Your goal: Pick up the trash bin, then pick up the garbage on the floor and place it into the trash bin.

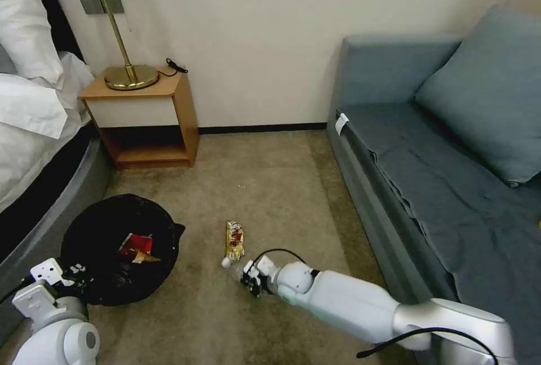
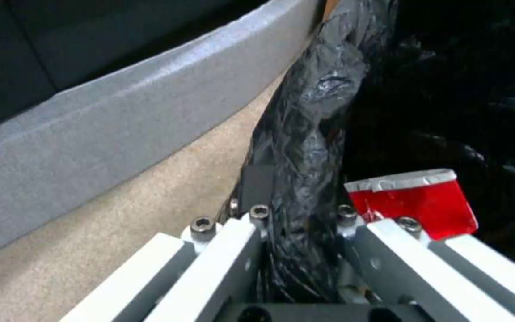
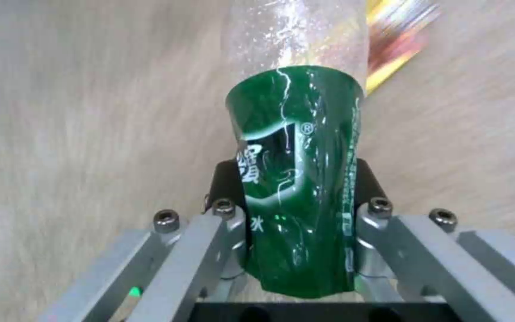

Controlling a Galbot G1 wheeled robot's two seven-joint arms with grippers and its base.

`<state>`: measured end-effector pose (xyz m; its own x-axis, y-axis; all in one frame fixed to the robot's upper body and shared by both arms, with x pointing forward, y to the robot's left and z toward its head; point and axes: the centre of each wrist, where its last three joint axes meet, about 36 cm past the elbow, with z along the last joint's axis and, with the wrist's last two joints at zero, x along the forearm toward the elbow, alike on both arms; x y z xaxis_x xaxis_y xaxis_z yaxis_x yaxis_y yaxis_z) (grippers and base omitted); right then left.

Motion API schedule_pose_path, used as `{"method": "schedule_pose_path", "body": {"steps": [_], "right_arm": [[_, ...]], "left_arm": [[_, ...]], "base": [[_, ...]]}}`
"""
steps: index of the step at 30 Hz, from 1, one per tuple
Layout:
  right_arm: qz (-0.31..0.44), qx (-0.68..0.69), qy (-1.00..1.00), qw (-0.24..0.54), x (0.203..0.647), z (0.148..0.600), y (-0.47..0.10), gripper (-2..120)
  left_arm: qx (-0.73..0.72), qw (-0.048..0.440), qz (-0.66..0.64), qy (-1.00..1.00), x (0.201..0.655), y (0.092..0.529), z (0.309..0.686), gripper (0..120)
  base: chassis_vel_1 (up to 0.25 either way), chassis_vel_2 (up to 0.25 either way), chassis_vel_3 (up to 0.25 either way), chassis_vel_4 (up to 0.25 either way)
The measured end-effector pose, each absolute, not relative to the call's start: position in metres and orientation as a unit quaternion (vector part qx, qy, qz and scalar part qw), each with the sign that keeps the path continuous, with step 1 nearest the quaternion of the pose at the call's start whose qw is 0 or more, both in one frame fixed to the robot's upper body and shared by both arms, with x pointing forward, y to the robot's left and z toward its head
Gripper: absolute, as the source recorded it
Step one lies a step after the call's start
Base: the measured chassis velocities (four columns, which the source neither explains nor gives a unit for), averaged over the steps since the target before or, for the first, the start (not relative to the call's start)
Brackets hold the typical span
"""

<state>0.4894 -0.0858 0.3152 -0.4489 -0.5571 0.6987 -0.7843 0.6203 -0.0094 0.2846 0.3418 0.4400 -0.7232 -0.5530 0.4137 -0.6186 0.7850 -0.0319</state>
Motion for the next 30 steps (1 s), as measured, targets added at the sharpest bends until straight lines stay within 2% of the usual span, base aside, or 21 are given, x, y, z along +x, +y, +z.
{"method": "schedule_pose_path", "body": {"steps": [2, 5, 6, 9, 10, 13, 15, 16, 20, 27, 30], "right_arm": [[0.162, 0.397, -0.843, 0.324, 0.494, 0.329, -0.094, 19], [0.113, 0.400, -0.874, 0.251, 0.502, 0.404, -0.104, 19], [0.113, 0.400, -0.874, 0.251, 0.502, 0.404, -0.104, 19], [0.064, 0.418, -0.883, 0.202, 0.490, 0.454, -0.080, 19], [0.064, 0.418, -0.883, 0.202, 0.490, 0.454, -0.080, 19], [0.011, 0.457, -0.873, 0.167, 0.455, 0.486, -0.012, 19], [0.001, 0.471, -0.867, 0.163, 0.440, 0.485, 0.023, 19], [0.001, 0.471, -0.867, 0.163, 0.440, 0.485, 0.023, 19], [0.013, 0.471, -0.863, 0.183, 0.420, 0.455, 0.079, 19], [0.040, 0.456, -0.868, 0.191, 0.395, 0.410, 0.123, 19], [0.039, 0.458, -0.867, 0.194, 0.388, 0.408, 0.134, 22]], "left_arm": [[0.317, 0.196, 0.083, -0.924, 0.285, 0.341, 0.439, 2], [0.310, 0.201, 0.080, -0.926, 0.288, 0.337, 0.437, 2], [0.310, 0.201, 0.080, -0.926, 0.288, 0.337, 0.437, 2], [0.304, 0.207, 0.080, -0.926, 0.290, 0.333, 0.435, 2], [0.304, 0.207, 0.080, -0.926, 0.290, 0.333, 0.435, 2], [0.299, 0.210, 0.076, -0.928, 0.292, 0.329, 0.434, 2], [0.298, 0.210, 0.074, -0.928, 0.292, 0.328, 0.435, 2], [0.298, 0.210, 0.074, -0.928, 0.292, 0.328, 0.435, 2], [0.297, 0.208, 0.068, -0.929, 0.290, 0.326, 0.439, 2], [0.295, 0.208, 0.062, -0.931, 0.290, 0.323, 0.440, 2], [0.294, 0.209, 0.059, -0.931, 0.290, 0.323, 0.440, 2]], "base": [[0.000, 0.000, 0.000, 0.000], [0.000, 0.000, 0.000, 0.000], [0.000, 0.000, 0.000, 0.000], [0.000, 0.000, 0.000, 0.000], [0.000, 0.000, 0.000, 0.000], [0.000, 0.000, 0.000, 0.000], [0.000, 0.000, 0.000, 0.000], [0.000, 0.000, 0.000, 0.000], [0.000, 0.000, 0.000, 0.000], [0.000, 0.000, 0.000, 0.000], [0.000, 0.000, 0.000, 0.000]]}}
